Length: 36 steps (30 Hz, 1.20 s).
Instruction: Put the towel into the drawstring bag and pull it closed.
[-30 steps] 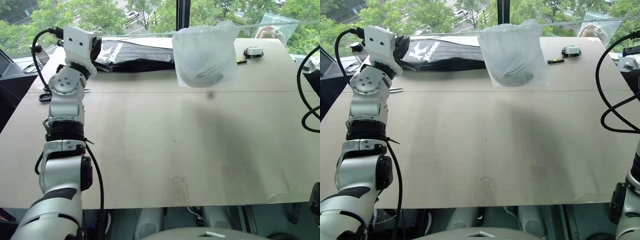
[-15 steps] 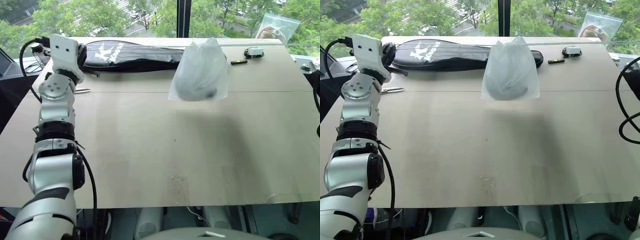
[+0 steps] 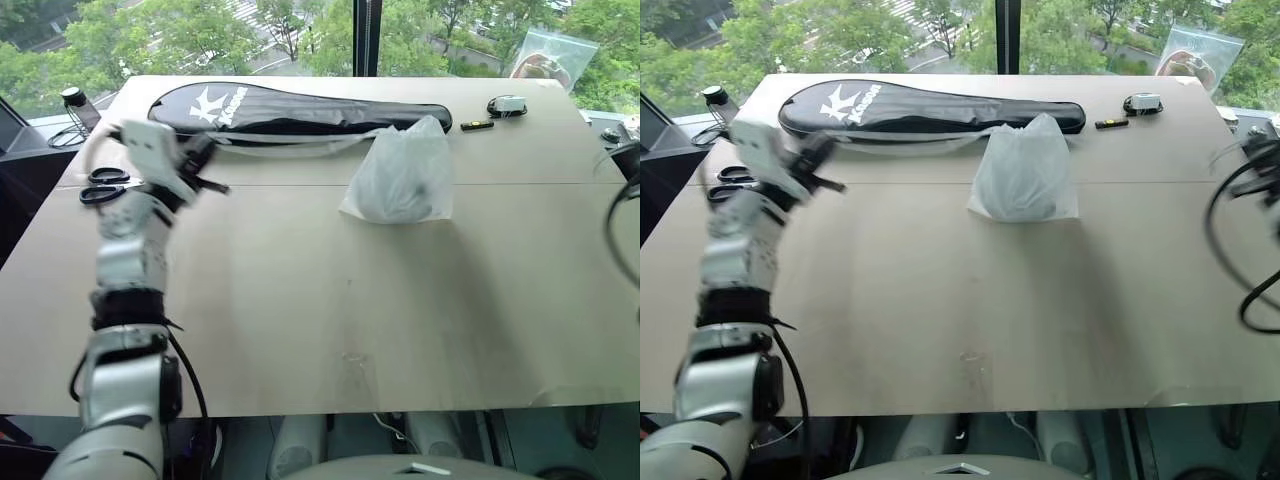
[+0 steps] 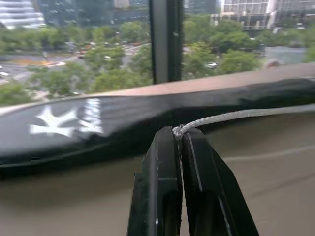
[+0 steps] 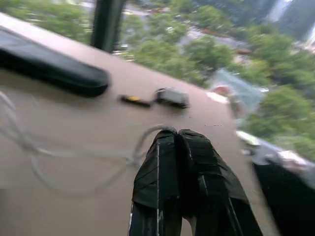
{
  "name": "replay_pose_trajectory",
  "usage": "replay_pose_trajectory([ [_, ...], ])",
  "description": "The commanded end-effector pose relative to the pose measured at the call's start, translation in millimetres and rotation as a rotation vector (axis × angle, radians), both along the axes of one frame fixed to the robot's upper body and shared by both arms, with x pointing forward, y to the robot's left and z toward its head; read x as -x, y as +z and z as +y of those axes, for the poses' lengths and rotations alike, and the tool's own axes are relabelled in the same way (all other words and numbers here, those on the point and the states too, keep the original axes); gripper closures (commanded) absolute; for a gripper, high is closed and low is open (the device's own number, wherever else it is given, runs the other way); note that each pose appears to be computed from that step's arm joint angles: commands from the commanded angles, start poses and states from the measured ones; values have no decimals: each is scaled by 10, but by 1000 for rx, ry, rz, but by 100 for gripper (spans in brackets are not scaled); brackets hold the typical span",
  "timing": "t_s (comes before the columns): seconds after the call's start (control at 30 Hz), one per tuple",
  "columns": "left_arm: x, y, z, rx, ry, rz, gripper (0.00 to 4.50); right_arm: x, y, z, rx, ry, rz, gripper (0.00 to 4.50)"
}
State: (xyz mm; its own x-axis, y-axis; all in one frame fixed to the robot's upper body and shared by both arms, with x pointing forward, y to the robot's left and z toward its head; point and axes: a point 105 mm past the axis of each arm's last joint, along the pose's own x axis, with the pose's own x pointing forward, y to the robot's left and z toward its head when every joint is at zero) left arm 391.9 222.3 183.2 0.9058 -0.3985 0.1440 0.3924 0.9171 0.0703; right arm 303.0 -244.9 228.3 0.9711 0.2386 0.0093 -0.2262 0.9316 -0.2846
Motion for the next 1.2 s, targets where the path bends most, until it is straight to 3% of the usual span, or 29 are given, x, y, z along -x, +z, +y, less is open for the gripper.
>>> replay_pose_trajectory([
  [0.03,133,17,-274,-78,-79,-22,447,66,-152,419,7,115,39,450],
  [0.2,177,-360,-634,-83,-141,67,447,126,-772,931,56,263,212,450],
  [0.4,277,-615,-843,-130,-245,140,447,6,-1250,972,102,259,321,450],
  [0.5,348,-611,-728,-121,-261,161,365,51,-1298,820,118,265,333,361],
  [0.77,873,-593,-313,-106,-321,259,2,563,-1112,350,45,249,337,2],
  [1.0,1347,-601,-92,-95,-332,306,2,942,-922,201,33,243,288,2],
  [1.2,1389,-627,-77,-85,-288,296,2,998,-862,12,119,154,228,2],
])
